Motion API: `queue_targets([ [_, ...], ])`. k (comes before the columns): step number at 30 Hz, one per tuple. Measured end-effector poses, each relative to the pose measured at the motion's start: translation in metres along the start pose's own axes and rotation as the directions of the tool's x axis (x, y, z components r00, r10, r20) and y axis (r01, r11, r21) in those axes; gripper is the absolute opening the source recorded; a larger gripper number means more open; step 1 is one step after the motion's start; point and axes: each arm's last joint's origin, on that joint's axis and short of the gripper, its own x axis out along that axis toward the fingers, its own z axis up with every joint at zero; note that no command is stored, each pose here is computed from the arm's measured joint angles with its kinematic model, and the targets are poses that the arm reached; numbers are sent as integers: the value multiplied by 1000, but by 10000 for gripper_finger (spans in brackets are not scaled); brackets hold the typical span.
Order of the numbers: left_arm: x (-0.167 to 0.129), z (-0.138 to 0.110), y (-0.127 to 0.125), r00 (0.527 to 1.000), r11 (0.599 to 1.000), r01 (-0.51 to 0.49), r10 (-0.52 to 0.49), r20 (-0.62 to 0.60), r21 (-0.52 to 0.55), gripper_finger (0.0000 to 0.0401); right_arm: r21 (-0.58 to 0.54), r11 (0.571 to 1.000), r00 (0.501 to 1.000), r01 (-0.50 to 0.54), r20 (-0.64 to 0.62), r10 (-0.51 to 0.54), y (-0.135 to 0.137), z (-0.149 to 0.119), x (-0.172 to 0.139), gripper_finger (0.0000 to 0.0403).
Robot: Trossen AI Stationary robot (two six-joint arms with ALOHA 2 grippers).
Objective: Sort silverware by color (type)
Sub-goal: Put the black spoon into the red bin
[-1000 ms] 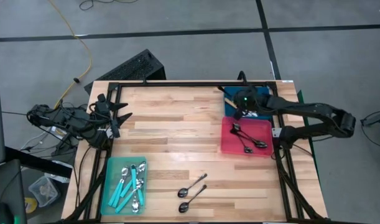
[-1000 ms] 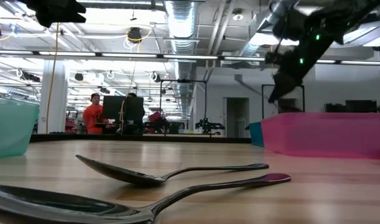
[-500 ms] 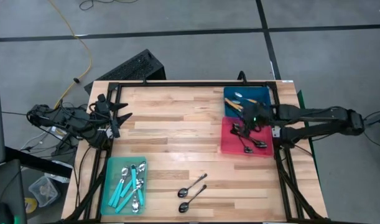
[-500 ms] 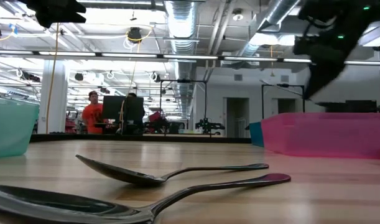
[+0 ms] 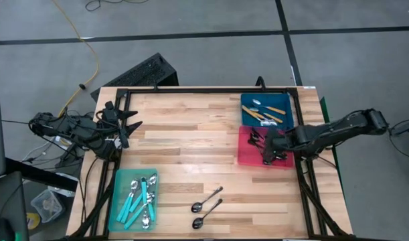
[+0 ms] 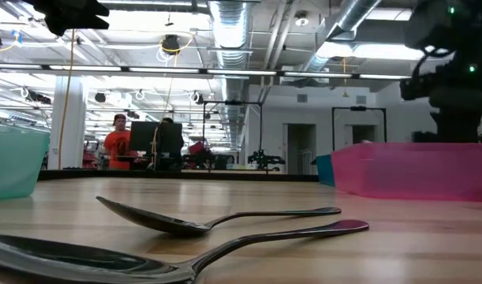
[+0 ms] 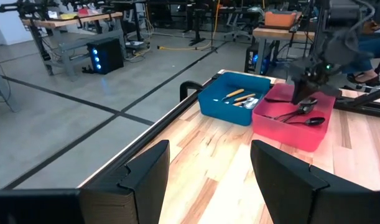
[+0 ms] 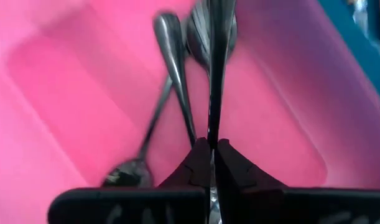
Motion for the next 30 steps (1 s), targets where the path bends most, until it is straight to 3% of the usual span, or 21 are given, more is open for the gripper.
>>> queue_targets([
  [17,5,-10,-3,1000,1000,-10,10,-23,10,213,-163,979,963,125,-219,-160,18,-5,38,36],
  [30,5,-6,-3,1000,1000,-11,11,5,-15,213,-179,981,980,71,-170,-101,20,-2,36,59],
])
